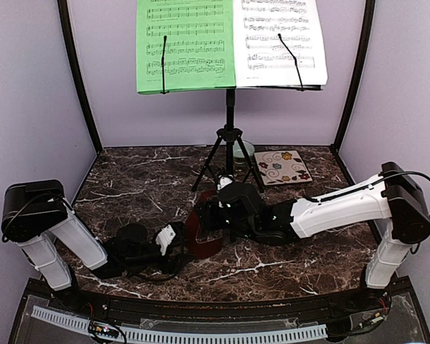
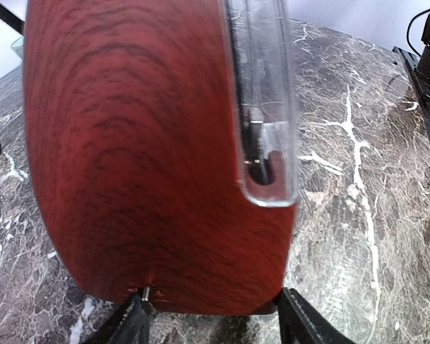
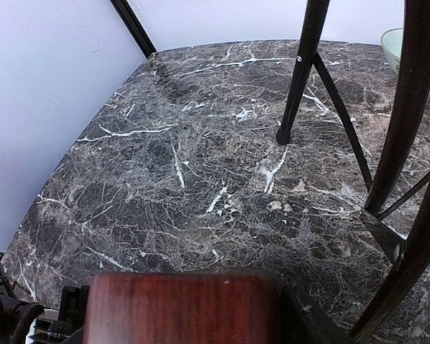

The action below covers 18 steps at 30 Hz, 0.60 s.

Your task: Set up the instrument practice props

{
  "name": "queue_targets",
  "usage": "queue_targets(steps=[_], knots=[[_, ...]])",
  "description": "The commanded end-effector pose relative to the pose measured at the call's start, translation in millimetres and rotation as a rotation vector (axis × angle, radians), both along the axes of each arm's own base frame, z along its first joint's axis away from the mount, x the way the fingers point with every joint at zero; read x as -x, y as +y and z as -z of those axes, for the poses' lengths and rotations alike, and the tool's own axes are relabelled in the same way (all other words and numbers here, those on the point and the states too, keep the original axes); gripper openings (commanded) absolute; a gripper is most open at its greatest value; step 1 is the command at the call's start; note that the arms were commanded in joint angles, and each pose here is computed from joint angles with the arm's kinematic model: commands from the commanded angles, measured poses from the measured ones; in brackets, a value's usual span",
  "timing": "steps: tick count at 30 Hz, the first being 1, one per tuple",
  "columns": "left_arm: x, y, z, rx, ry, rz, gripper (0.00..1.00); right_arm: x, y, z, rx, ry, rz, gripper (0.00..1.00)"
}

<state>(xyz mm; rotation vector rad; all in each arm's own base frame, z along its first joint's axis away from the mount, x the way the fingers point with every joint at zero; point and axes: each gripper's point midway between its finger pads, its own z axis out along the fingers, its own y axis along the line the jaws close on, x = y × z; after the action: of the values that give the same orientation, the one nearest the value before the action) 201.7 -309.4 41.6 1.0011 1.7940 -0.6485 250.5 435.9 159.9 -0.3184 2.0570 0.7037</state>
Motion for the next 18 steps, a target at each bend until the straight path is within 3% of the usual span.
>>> queue_targets(steps=[1,4,7,13,18], knots=[[-3.2,-1.6,-8.0,0.03,-0.022,-0.016,0.61,1.4,15.8,-36.4,-0.124,-0.035,-0.001,0.07],[-4.5,0.0,-9.0,0.031,-0.027,-0.028,0.62,2.9,17.2,-37.8,-0.122,-0.041,-0.009,0.07],[-6.6,5.8,-13.1,0.035,-0.039,-0.056,0.72,4.3,18.8,-39.8,-0.12,-0.048,-0.015,0.13],[-6.8,28.4,-24.2,0.043,-0.045,-0.133,0.89,12.4,27.4,-52.2,-0.133,-0.06,-0.051,0.59],[-0.9,42.0,-30.1,0.076,-0.007,-0.162,0.94,25.6,37.4,-61.2,-0.172,-0.057,-0.113,0.84]])
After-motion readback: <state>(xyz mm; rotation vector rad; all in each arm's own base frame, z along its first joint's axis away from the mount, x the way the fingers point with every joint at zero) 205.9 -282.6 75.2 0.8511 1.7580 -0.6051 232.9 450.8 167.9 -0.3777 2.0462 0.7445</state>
